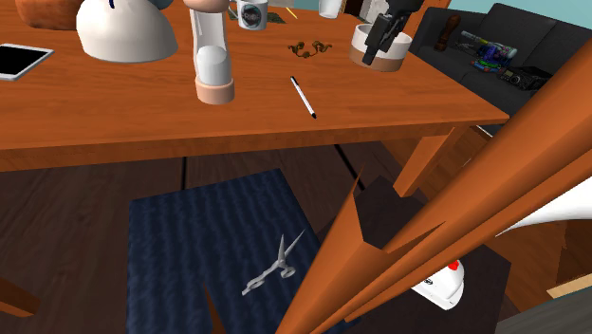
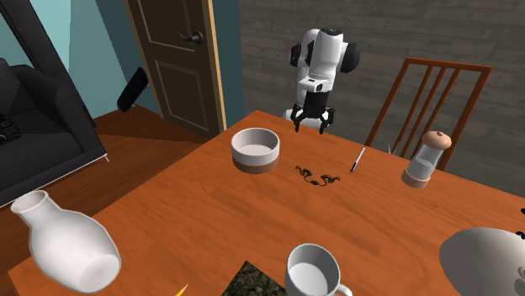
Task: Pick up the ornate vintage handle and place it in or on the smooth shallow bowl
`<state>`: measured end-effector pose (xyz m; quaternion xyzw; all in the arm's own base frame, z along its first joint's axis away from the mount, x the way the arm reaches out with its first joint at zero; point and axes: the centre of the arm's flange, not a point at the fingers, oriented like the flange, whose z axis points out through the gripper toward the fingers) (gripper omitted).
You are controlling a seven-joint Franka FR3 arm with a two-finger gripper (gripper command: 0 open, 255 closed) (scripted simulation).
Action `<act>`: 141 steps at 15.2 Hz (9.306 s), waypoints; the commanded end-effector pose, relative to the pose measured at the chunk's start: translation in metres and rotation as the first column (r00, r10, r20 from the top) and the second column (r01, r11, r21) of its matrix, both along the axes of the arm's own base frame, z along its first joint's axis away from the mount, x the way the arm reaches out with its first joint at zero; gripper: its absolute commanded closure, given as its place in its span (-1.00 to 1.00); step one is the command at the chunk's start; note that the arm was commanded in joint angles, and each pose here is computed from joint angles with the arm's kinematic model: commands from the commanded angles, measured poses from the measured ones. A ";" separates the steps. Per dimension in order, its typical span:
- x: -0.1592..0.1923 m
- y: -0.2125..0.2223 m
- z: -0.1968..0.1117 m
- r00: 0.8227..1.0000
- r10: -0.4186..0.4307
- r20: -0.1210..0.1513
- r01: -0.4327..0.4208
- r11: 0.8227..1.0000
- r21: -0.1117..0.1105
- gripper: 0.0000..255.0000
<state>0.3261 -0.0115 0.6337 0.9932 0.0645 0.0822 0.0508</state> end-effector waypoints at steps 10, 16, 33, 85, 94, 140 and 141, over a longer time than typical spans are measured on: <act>0.120 -0.021 0.007 0.849 0.519 -0.098 -0.526 0.849 -0.060 -1.00; 0.190 -0.001 0.007 0.631 0.757 -0.167 -0.774 0.630 -0.067 -1.00; 0.195 -0.005 -0.032 0.631 0.757 -0.167 -0.774 0.630 -0.067 1.00; 0.205 0.042 0.017 0.431 0.887 -0.168 -0.893 0.446 0.061 1.00; 0.205 0.042 0.064 0.431 0.887 -0.168 -0.893 0.446 0.061 1.00; 0.117 -0.173 0.032 0.431 0.887 -0.168 -0.893 0.446 0.061 1.00; 0.117 -0.173 0.032 0.431 0.887 -0.168 -0.893 0.446 0.061 1.00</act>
